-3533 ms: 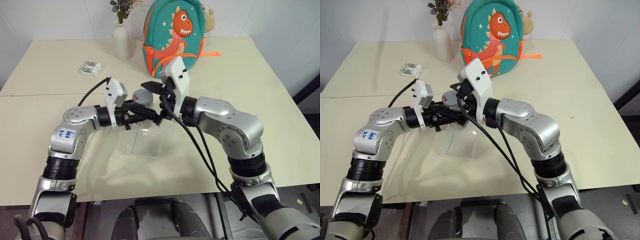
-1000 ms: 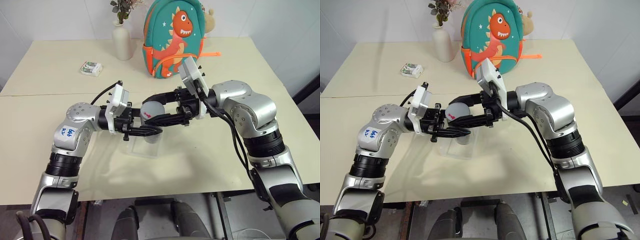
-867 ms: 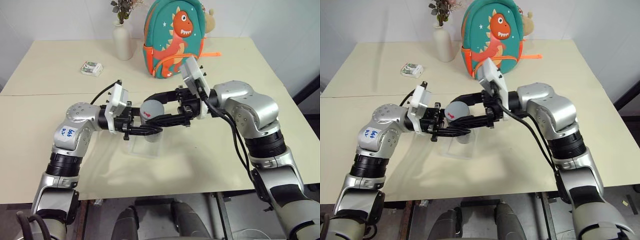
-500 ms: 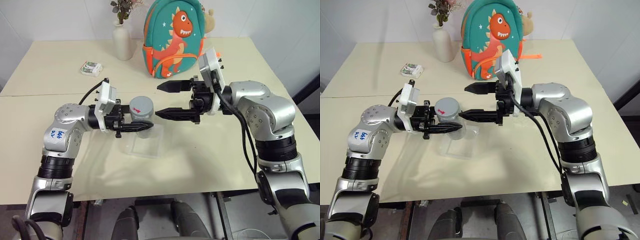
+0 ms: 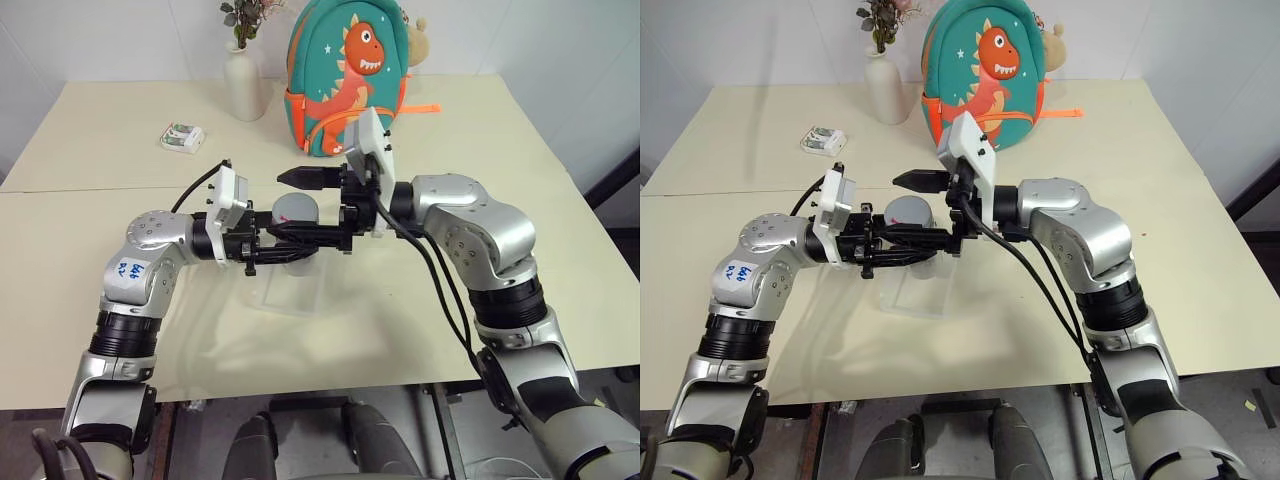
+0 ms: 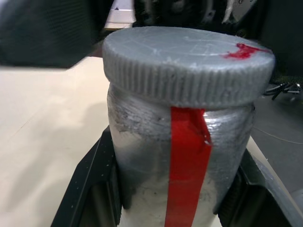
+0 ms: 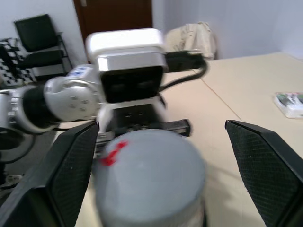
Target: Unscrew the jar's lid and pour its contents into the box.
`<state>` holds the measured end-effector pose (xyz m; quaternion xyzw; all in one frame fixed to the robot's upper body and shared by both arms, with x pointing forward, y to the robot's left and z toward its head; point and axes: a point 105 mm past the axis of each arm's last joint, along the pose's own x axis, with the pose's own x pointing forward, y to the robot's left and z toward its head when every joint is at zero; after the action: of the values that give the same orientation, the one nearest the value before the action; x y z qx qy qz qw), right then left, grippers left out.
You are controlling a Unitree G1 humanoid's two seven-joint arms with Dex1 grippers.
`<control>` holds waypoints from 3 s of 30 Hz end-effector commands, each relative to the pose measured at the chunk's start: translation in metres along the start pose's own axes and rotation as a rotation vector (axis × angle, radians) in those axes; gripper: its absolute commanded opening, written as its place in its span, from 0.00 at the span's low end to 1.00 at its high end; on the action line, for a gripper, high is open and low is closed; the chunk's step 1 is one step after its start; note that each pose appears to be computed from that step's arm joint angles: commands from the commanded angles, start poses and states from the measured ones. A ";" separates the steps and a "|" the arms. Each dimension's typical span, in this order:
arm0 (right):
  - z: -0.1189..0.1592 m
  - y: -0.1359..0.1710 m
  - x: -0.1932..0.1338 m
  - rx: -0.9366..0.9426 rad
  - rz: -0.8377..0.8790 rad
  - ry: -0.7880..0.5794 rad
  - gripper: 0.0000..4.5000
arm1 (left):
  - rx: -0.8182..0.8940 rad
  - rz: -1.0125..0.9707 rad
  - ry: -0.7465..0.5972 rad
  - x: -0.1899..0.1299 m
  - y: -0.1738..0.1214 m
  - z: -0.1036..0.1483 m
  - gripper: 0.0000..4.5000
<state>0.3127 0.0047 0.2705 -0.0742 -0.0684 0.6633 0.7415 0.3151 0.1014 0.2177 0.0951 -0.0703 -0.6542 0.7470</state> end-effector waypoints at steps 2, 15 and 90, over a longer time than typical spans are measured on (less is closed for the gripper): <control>0.018 -0.011 -0.003 -0.068 -0.053 -0.042 1.00 | 0.042 -0.016 -0.014 0.003 -0.001 0.010 0.44; 0.011 -0.027 -0.062 -0.059 -0.138 0.022 1.00 | 0.047 0.009 -0.002 -0.006 0.003 0.010 0.44; 0.012 0.010 0.003 0.005 -0.023 0.036 1.00 | 0.042 0.028 -0.008 -0.006 0.007 0.007 0.44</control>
<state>0.3032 0.0033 0.2679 -0.0626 -0.0261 0.6560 0.7517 0.3211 0.1092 0.2173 0.0976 -0.0675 -0.6424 0.7571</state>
